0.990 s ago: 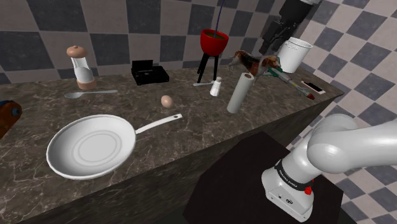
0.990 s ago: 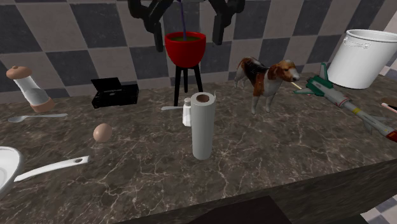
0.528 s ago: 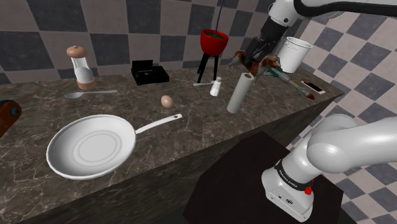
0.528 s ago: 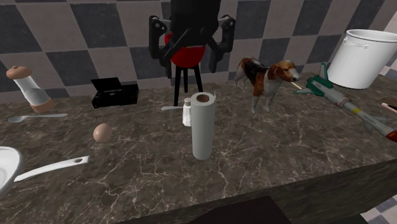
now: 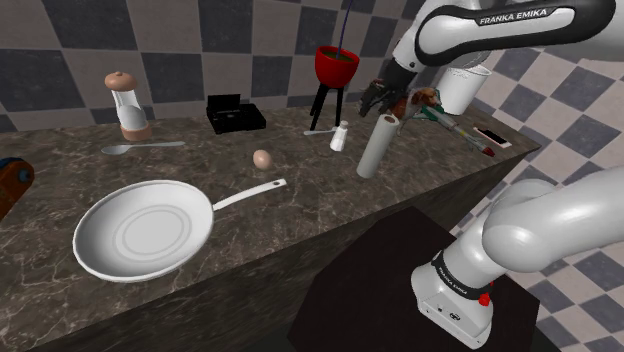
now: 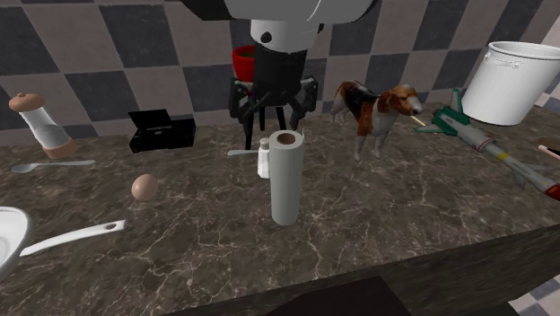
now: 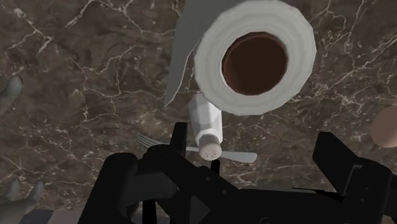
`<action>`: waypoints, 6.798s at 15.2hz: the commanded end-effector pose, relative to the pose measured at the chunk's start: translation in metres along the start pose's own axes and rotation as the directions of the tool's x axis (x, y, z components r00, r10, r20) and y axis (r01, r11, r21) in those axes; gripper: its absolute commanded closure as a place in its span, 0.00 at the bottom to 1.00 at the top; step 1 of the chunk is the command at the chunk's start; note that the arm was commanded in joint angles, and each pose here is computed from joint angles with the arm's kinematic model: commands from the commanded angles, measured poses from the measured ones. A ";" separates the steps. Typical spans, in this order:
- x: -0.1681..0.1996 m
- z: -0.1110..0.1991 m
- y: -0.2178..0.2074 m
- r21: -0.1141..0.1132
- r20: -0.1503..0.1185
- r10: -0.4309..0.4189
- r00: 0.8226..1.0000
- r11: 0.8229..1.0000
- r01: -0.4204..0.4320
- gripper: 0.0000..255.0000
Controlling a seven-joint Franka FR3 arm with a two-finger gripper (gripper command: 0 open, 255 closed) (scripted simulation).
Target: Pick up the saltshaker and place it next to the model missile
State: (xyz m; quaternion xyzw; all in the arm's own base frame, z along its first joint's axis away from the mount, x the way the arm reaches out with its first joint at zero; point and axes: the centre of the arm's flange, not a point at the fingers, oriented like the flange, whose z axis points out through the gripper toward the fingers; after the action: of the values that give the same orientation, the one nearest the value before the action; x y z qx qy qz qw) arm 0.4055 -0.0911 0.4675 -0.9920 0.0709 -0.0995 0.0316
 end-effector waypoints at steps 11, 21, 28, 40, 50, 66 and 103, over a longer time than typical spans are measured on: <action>0.048 0.115 0.029 0.036 -0.054 0.051 0.997 0.998 -0.049 0.00; 0.049 0.144 0.028 0.036 -0.054 0.051 0.997 0.998 -0.049 0.00; 0.049 0.144 0.028 0.036 -0.054 0.051 0.997 0.998 -0.049 1.00; 0.055 0.113 0.026 0.036 -0.054 0.051 0.997 0.998 -0.049 1.00; 0.066 0.061 0.022 0.036 -0.054 0.051 0.997 0.998 -0.049 1.00; 0.082 -0.021 0.015 0.036 -0.054 0.051 0.997 0.998 -0.049 1.00; -0.002 -0.118 0.352 0.036 -0.054 0.051 0.997 0.998 -0.049 1.00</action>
State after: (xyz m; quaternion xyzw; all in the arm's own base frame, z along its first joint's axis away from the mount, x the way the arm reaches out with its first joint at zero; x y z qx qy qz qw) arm 0.3394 -0.4312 0.5561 -0.9860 0.0963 -0.1270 0.0498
